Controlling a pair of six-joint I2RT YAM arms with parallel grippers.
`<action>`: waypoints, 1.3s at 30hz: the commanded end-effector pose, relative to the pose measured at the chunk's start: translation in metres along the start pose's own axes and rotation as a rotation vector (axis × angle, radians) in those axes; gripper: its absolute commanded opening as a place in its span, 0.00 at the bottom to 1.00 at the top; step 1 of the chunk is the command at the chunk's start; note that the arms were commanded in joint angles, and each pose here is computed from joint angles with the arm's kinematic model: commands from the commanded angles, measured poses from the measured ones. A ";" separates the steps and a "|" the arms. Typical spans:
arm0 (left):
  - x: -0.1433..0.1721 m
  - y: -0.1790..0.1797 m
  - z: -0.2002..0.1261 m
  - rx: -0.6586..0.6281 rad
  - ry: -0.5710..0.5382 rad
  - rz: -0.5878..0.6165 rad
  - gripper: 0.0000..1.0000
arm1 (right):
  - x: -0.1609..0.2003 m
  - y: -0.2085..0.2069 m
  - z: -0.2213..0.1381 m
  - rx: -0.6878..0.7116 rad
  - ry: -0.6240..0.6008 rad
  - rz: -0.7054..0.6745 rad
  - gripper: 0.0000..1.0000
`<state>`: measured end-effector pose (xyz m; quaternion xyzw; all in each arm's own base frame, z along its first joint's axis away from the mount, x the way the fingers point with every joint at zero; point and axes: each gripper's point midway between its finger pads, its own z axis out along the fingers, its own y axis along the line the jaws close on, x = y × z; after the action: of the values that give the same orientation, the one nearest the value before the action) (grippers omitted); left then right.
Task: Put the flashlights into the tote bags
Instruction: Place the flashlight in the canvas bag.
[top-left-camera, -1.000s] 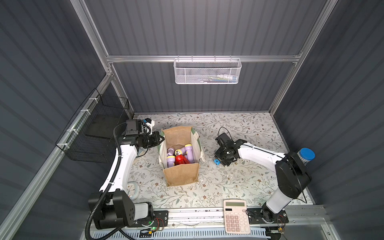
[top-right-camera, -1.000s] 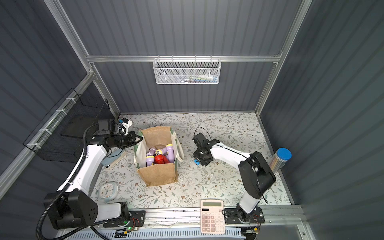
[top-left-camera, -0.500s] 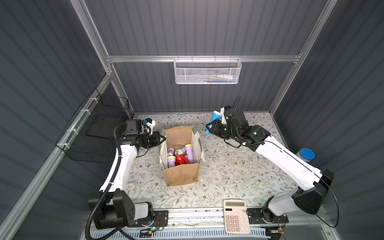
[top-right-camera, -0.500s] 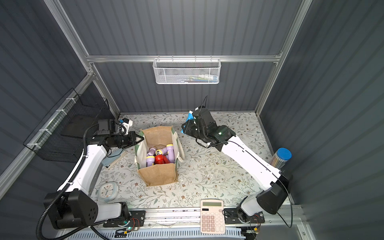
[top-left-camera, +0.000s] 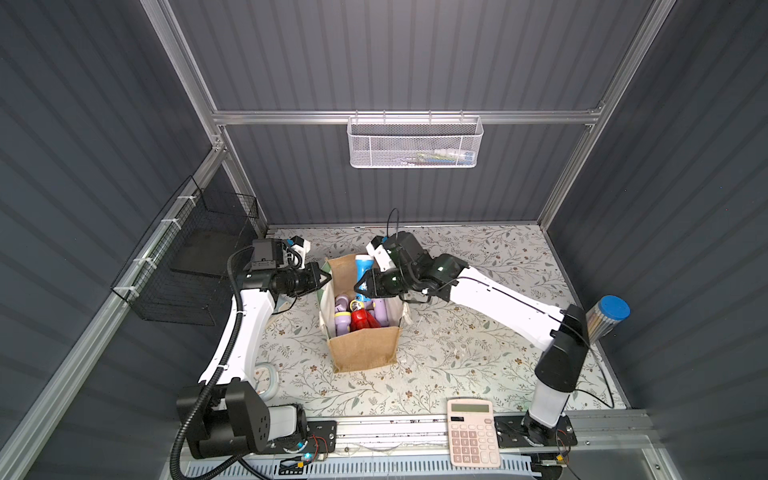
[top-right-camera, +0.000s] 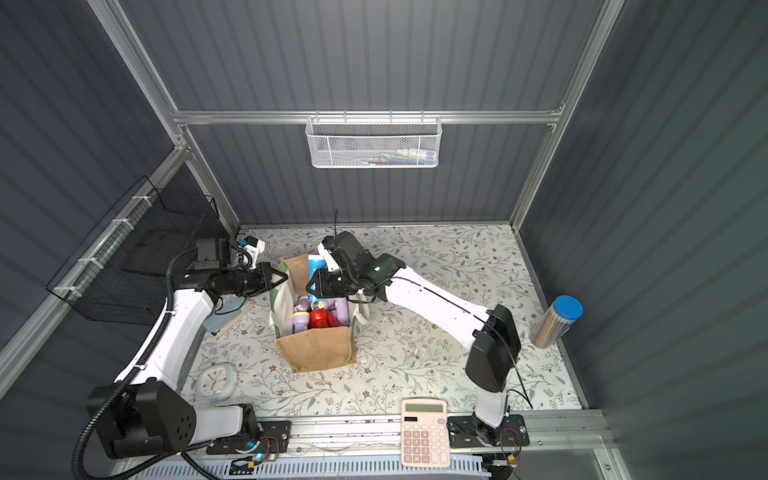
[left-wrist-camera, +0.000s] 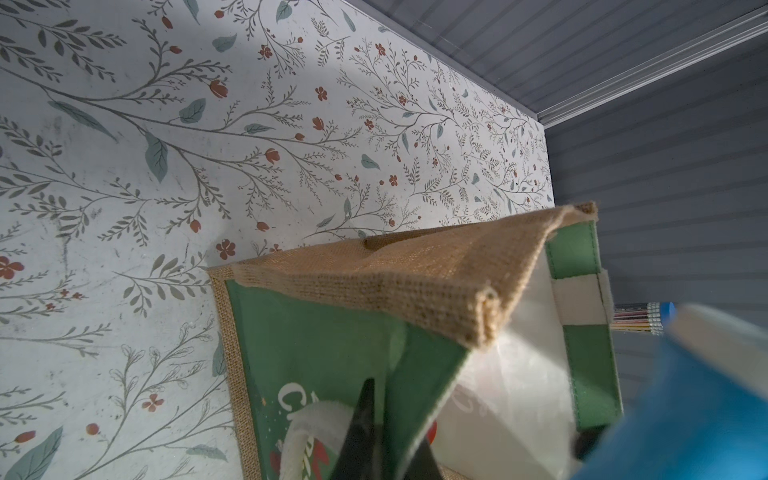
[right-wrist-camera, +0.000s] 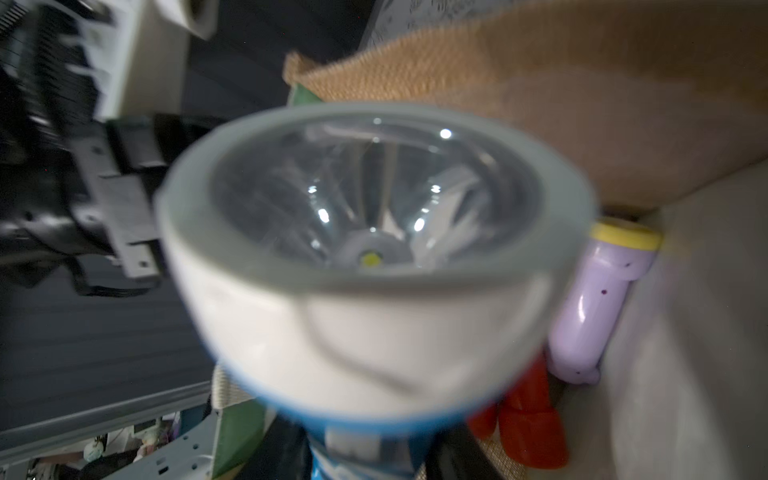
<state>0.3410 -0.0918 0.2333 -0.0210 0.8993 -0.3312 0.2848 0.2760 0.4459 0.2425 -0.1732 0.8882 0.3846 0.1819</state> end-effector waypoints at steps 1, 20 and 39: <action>-0.012 -0.022 -0.015 0.058 -0.059 0.033 0.00 | 0.019 0.004 0.013 -0.028 0.114 -0.019 0.13; -0.013 -0.012 -0.008 0.022 -0.055 -0.001 0.00 | 0.070 -0.091 0.054 0.314 0.298 0.104 0.54; -0.025 -0.016 -0.018 -0.023 -0.091 0.025 0.32 | -0.011 0.002 -0.018 0.036 -0.004 -0.130 0.67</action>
<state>0.3493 -0.0871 0.2415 -0.0425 0.8985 -0.3181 0.2997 0.2731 0.4369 0.2161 -0.2036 0.9098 0.3287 0.1507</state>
